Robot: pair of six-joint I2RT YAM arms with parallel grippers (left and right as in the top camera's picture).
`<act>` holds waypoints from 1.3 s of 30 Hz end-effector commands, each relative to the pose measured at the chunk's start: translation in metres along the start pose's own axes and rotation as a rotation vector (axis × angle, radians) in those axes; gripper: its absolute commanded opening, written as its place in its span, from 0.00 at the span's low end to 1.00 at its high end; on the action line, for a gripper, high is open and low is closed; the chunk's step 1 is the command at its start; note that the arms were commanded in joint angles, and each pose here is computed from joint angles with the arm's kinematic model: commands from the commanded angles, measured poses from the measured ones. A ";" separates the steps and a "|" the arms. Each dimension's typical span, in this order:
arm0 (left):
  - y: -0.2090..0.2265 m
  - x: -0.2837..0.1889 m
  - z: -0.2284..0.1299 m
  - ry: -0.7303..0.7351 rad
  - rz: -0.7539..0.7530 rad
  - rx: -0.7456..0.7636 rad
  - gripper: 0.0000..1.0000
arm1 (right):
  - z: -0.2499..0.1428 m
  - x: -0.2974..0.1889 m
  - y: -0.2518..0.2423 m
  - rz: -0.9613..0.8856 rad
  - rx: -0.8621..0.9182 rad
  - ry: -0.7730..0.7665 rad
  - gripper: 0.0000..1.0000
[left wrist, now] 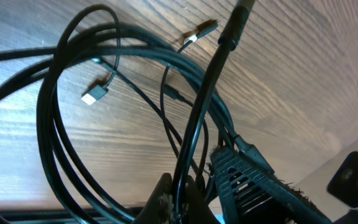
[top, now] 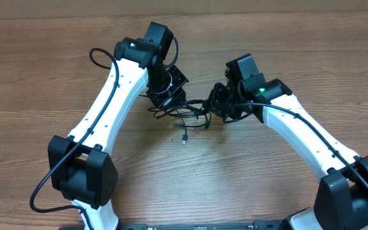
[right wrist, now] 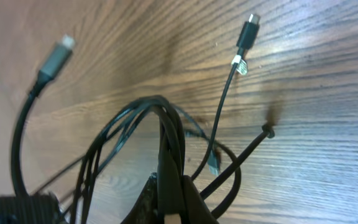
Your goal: Untangle cables
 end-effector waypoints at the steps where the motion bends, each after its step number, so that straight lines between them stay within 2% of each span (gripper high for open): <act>1: 0.015 -0.010 0.023 -0.123 0.106 0.257 0.04 | 0.009 -0.011 -0.004 -0.009 -0.080 -0.006 0.04; 4: 0.036 -0.019 0.044 -0.197 0.234 0.399 0.04 | 0.017 -0.022 -0.014 -0.025 -0.108 -0.017 0.04; 8: 0.061 -0.035 0.071 -0.264 0.341 0.455 0.04 | 0.030 -0.042 -0.022 -0.021 -0.164 -0.051 0.04; 13: 0.047 -0.033 0.070 -0.208 0.213 0.680 0.04 | 0.026 -0.049 -0.012 0.047 -0.249 -0.026 0.04; 16: 0.035 -0.029 0.063 -0.191 0.158 0.721 0.04 | 0.020 -0.046 -0.007 0.053 -0.287 -0.017 0.04; 21: 0.015 -0.017 0.041 -0.139 0.095 0.790 0.21 | 0.019 -0.045 -0.005 0.058 -0.306 -0.019 0.04; 23: 0.009 -0.013 0.033 -0.127 0.099 0.820 0.33 | 0.019 -0.045 -0.005 0.058 -0.306 -0.019 0.04; 24: 0.005 -0.009 0.027 -0.118 0.099 0.841 0.47 | 0.019 -0.045 -0.005 0.057 -0.304 -0.018 0.04; 26: 0.000 -0.005 0.021 -0.108 0.100 0.861 0.66 | 0.019 -0.045 -0.005 0.057 -0.302 -0.018 0.04; 28: 0.001 -0.001 0.020 -0.116 0.144 0.866 0.75 | 0.019 -0.045 -0.006 0.056 -0.297 -0.017 0.05; 29: 0.005 -0.001 0.022 -0.125 0.176 0.852 0.76 | 0.019 -0.045 -0.006 0.054 -0.292 -0.016 0.05; 31: 0.016 0.000 0.026 -0.142 0.250 0.777 0.71 | 0.019 -0.045 -0.007 0.051 -0.288 -0.014 0.05; 34: 0.021 0.008 0.027 -0.134 0.254 0.771 0.67 | 0.019 -0.045 -0.007 0.048 -0.286 -0.015 0.05; 39: 0.024 0.030 0.030 -0.136 0.215 0.756 0.65 | 0.019 -0.045 -0.006 0.057 -0.290 -0.013 0.04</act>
Point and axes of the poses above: each gripper's point midway between its finger pads, its own x axis out along the fingers, its own y axis along the line the jaws close on, z = x × y, the point moved 1 cm from there along -x, back along the fingers, and after that the axes turned 12 degrees about x, right-handed, at the moved point
